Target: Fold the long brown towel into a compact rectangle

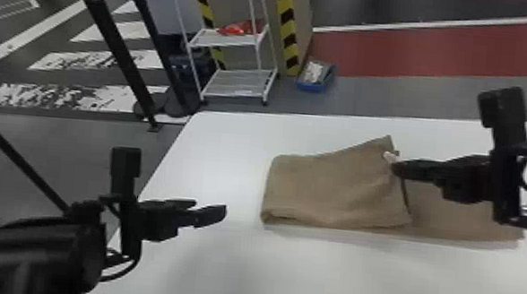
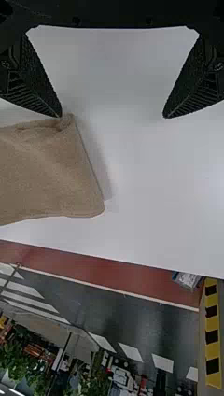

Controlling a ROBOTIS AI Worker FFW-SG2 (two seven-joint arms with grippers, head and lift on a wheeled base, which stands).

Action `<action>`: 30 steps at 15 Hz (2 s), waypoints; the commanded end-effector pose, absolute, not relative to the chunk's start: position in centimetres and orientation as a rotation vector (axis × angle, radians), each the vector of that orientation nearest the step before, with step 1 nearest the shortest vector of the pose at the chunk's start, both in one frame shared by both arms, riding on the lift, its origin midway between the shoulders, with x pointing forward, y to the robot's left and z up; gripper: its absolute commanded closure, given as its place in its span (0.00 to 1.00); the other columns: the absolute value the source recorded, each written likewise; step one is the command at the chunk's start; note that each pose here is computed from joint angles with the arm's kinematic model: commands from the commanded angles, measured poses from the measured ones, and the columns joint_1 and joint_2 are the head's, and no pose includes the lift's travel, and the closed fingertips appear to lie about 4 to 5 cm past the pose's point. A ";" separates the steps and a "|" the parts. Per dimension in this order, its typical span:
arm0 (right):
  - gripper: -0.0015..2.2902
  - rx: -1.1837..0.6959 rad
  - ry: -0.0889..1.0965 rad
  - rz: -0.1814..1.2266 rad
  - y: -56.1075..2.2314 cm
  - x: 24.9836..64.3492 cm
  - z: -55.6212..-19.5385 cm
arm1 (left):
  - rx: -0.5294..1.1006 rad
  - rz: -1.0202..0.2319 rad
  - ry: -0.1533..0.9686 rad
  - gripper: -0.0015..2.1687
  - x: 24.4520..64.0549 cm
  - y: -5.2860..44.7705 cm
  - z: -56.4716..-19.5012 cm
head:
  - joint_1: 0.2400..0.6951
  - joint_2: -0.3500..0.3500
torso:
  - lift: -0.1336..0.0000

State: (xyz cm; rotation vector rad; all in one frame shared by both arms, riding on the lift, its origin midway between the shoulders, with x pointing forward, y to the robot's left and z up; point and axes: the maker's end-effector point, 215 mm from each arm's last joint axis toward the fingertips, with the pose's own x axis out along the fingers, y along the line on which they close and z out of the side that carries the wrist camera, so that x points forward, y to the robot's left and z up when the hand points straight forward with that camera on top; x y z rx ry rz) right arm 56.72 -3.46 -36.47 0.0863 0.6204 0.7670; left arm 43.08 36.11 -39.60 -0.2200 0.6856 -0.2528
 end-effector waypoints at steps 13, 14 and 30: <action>0.48 0.303 0.645 0.619 -12.0 57.0 -35.6 | -0.219 -0.255 0.671 0.04 43.9 36.2 -39.6 | 1.00 0.87 | 0.08; 0.48 0.312 0.646 0.630 -11.6 56.9 -35.0 | -0.218 -0.254 0.667 0.04 44.1 36.3 -39.4 | 1.00 0.87 | 0.08; 0.48 0.511 0.657 0.487 -19.9 54.9 -34.3 | -0.214 -0.266 0.667 0.04 44.8 36.0 -39.9 | 1.00 0.77 | 0.08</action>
